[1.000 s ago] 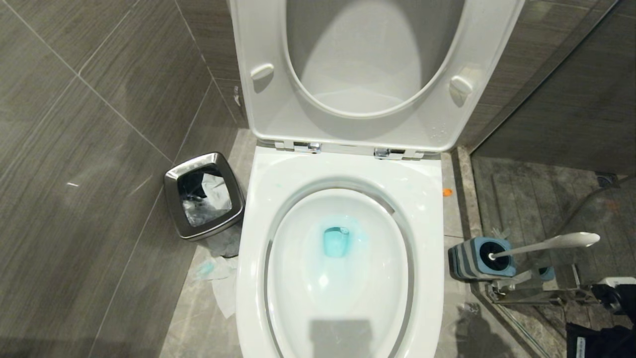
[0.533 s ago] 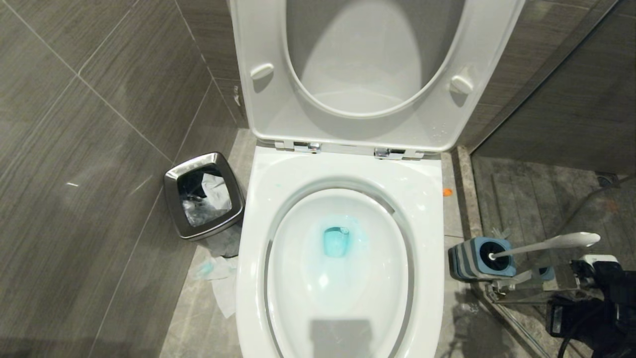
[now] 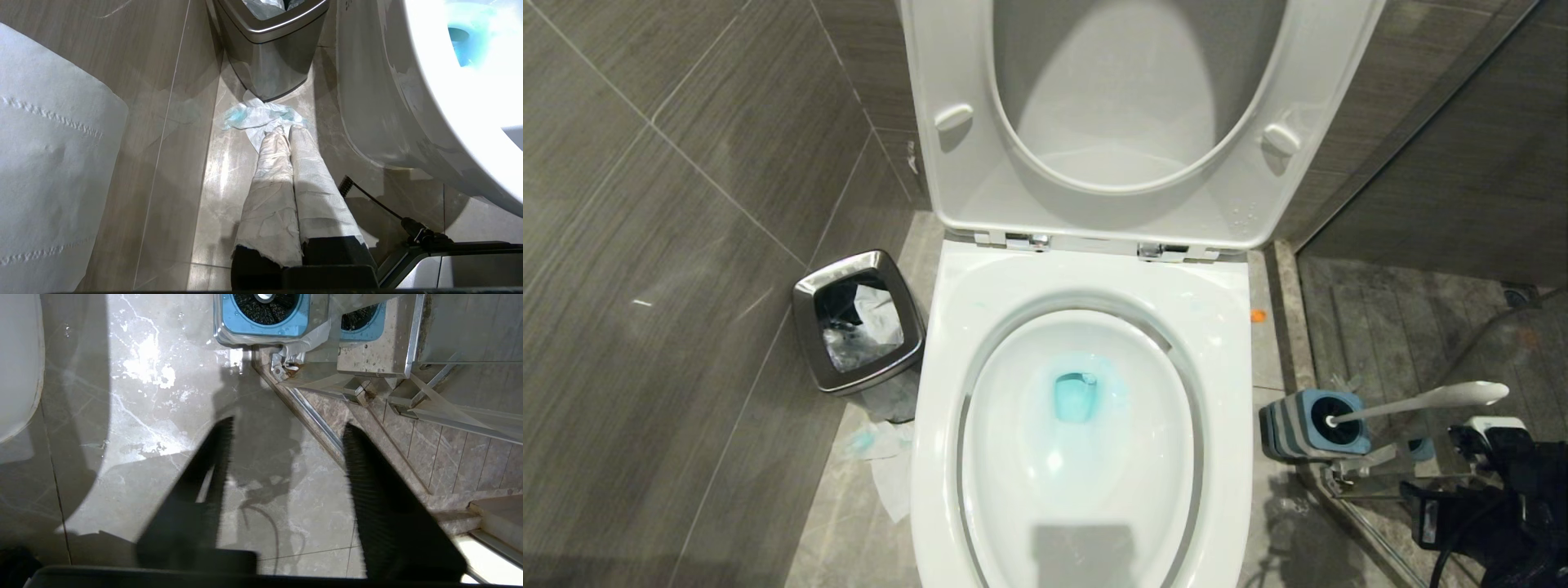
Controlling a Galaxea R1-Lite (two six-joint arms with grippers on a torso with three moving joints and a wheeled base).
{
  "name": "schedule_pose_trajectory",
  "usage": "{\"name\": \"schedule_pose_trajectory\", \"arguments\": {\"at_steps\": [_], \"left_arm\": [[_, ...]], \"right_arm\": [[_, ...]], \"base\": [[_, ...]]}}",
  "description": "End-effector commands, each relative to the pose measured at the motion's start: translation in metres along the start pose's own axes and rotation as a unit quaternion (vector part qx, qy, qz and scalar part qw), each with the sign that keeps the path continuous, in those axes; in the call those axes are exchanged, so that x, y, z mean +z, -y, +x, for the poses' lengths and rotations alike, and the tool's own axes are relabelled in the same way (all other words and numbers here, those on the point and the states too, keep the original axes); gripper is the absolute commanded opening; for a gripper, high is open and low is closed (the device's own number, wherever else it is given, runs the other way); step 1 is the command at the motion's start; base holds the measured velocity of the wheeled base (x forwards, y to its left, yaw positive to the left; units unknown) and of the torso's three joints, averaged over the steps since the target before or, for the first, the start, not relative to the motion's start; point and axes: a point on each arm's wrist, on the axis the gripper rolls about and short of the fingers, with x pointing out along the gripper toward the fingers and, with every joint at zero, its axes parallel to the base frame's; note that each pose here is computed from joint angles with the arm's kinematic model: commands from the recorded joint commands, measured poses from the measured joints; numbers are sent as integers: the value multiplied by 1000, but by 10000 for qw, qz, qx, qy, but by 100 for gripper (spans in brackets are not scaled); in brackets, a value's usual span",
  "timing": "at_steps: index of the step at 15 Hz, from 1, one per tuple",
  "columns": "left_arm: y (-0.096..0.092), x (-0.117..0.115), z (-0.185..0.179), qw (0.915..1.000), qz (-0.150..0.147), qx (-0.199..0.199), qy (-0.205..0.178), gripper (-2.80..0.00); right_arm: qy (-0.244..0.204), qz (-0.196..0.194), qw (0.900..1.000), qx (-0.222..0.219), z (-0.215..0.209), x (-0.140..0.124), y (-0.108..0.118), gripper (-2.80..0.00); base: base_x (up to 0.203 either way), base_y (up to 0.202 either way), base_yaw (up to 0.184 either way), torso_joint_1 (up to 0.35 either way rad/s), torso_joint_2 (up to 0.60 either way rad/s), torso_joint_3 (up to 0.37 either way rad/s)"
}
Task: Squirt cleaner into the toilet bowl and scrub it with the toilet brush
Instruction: Scrub the toilet bowl
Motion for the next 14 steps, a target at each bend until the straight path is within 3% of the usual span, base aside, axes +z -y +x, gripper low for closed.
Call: {"name": "schedule_pose_trajectory", "arguments": {"at_steps": [1,4,8,14], "left_arm": [[0,0,0,10000,2,7,0,-280],[0,0,0,10000,2,1,0,-280],[0,0,0,10000,2,6,0,-280],[0,0,0,10000,2,0,0,-280]], "right_arm": [[19,26,10000,0,0,0,0,0],[123,124,9998,0,5,1,-2,0],[595,336,9976,-122,21,13,-7,0],[808,408,9957,-214,27,24,-8,0]], "base": [[0,0,0,0,0,0],[0,0,0,0,0,0],[0,0,0,0,0,0],[0,0,0,0,0,0]]}}
